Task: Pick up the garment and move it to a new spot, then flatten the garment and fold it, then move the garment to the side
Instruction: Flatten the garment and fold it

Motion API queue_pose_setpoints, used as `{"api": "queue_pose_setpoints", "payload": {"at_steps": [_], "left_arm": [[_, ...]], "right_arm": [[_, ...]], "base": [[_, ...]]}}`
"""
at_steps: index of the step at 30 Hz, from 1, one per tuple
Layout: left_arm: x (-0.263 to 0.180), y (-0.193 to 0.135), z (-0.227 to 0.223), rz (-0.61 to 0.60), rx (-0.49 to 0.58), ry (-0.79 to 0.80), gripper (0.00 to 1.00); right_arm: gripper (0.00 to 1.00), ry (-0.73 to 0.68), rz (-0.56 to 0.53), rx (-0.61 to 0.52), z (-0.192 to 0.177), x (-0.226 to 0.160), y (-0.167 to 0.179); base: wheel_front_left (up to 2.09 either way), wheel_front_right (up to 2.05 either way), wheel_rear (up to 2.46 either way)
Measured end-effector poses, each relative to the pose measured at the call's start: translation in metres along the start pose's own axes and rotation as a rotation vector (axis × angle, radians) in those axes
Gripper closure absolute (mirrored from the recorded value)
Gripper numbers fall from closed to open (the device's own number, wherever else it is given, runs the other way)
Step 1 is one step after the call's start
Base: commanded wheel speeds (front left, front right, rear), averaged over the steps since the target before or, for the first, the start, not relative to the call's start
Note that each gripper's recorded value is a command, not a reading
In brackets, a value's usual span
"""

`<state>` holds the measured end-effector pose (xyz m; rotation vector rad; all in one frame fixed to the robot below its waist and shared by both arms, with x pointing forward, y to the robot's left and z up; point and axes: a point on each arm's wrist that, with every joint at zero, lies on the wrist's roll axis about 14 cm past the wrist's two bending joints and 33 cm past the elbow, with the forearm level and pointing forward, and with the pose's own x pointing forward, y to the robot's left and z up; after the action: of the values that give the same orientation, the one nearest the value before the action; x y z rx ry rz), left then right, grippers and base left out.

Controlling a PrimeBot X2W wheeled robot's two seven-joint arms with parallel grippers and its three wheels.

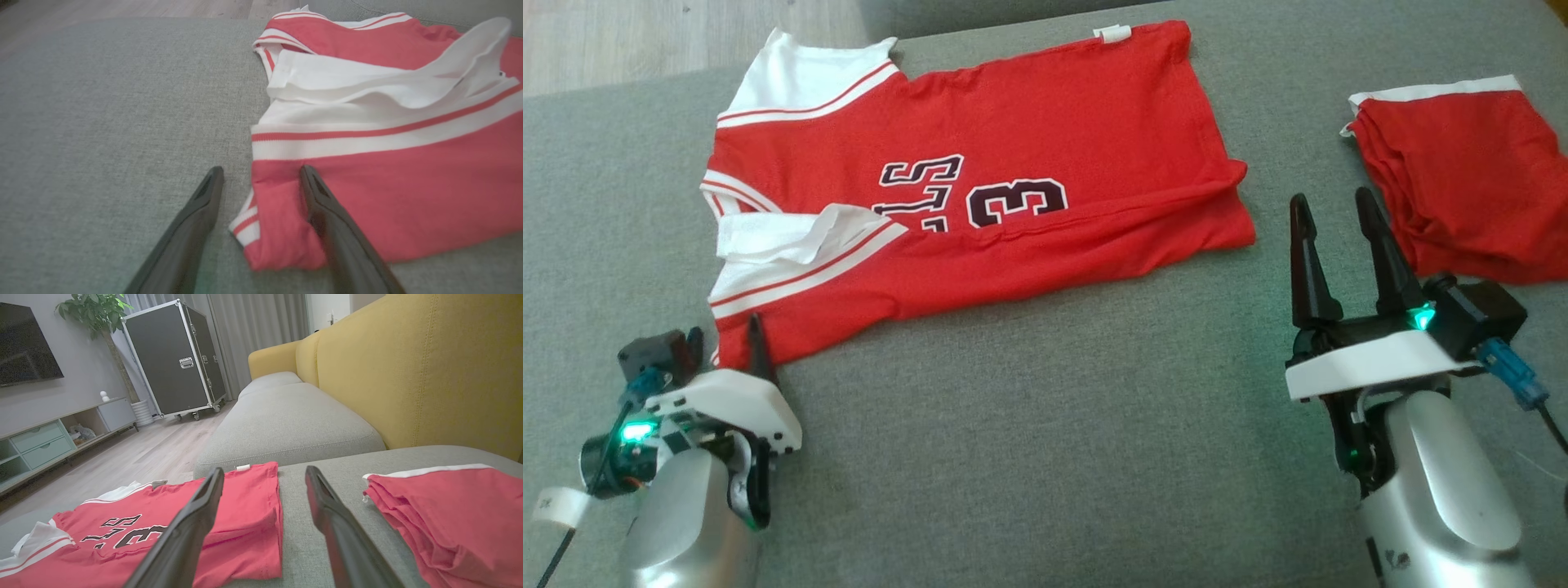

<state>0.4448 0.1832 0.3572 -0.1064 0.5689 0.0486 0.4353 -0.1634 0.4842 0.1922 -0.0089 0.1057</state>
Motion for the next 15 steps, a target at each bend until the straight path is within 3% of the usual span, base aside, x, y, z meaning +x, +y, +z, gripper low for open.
{"api": "queue_pose_setpoints", "payload": {"at_steps": [4, 5, 6, 7, 15], "left_arm": [[0.001, -0.001, -0.004, -0.002, 0.007, 0.031, 0.00], [0.002, -0.001, -0.004, -0.006, 0.013, 0.042, 0.13], [0.002, -0.001, -0.004, -0.006, 0.013, 0.042, 0.82], [0.002, -0.003, -0.004, -0.016, 0.016, 0.042, 1.00], [-0.005, -0.003, 0.022, -0.021, 0.004, -0.091, 1.00]], "right_arm": [[0.00, -0.001, 0.009, -0.001, 0.000, 0.000, 0.003], [0.00, -0.003, 0.005, -0.008, 0.001, 0.000, 0.001], [0.00, -0.003, 0.005, -0.008, 0.001, 0.000, 0.001], [0.00, -0.006, -0.003, -0.014, 0.003, 0.000, -0.002], [0.00, -0.034, -0.042, -0.040, 0.015, 0.009, -0.016]], "base": [[0.00, 0.00, 0.00], [0.00, 0.00, 0.00], [0.00, 0.00, 0.00], [0.00, 0.00, 0.00], [0.00, 0.00, 0.00]]}}
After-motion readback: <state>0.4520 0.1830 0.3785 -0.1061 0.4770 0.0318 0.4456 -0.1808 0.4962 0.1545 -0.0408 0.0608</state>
